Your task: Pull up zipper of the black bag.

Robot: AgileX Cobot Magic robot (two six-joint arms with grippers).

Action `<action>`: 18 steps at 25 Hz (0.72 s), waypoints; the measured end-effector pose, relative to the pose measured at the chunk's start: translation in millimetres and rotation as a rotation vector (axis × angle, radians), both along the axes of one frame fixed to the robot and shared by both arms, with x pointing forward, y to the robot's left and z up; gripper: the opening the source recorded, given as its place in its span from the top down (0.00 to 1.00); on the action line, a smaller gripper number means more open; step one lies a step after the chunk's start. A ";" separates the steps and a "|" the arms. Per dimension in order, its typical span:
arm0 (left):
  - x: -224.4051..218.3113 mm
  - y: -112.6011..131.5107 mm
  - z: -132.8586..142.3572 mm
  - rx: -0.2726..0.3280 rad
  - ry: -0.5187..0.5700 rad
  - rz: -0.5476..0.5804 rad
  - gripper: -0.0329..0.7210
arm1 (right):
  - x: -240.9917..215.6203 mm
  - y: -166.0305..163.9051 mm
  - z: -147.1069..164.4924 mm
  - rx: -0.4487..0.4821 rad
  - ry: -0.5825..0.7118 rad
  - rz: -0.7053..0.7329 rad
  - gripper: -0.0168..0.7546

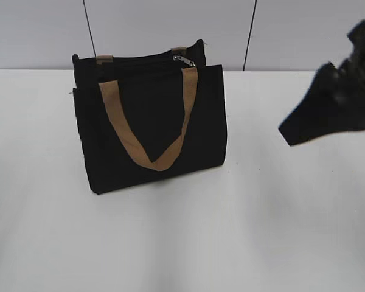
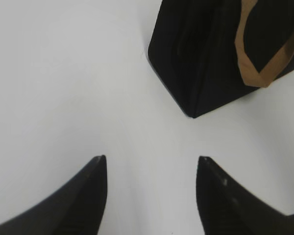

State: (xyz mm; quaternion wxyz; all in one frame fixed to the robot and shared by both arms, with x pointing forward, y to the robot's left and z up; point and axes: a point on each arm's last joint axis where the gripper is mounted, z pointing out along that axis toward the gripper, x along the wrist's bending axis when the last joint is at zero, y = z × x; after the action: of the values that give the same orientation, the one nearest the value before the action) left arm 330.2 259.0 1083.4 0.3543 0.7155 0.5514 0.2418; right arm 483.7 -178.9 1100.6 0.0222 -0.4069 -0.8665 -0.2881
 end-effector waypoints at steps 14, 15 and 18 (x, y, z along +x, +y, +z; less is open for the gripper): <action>-76.6 59.9 -5.3 -0.055 -0.071 -0.066 0.38 | -172.8 -71.2 -20.3 0.000 -0.314 -0.185 0.28; -79.1 61.1 -8.6 -0.055 -0.077 -0.079 0.38 | -182.8 -76.7 -23.0 -0.008 -0.336 -0.208 0.28; -84.8 63.1 -16.8 -0.070 -0.084 -0.104 0.38 | -209.5 -92.6 -31.4 -0.039 -0.388 -0.278 0.28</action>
State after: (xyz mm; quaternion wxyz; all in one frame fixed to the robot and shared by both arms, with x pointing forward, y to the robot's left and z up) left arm 245.4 322.2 1066.6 0.4138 0.7198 0.5061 0.2333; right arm 274.3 -271.5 1069.3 -0.1925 -0.4596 -0.7957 -0.3444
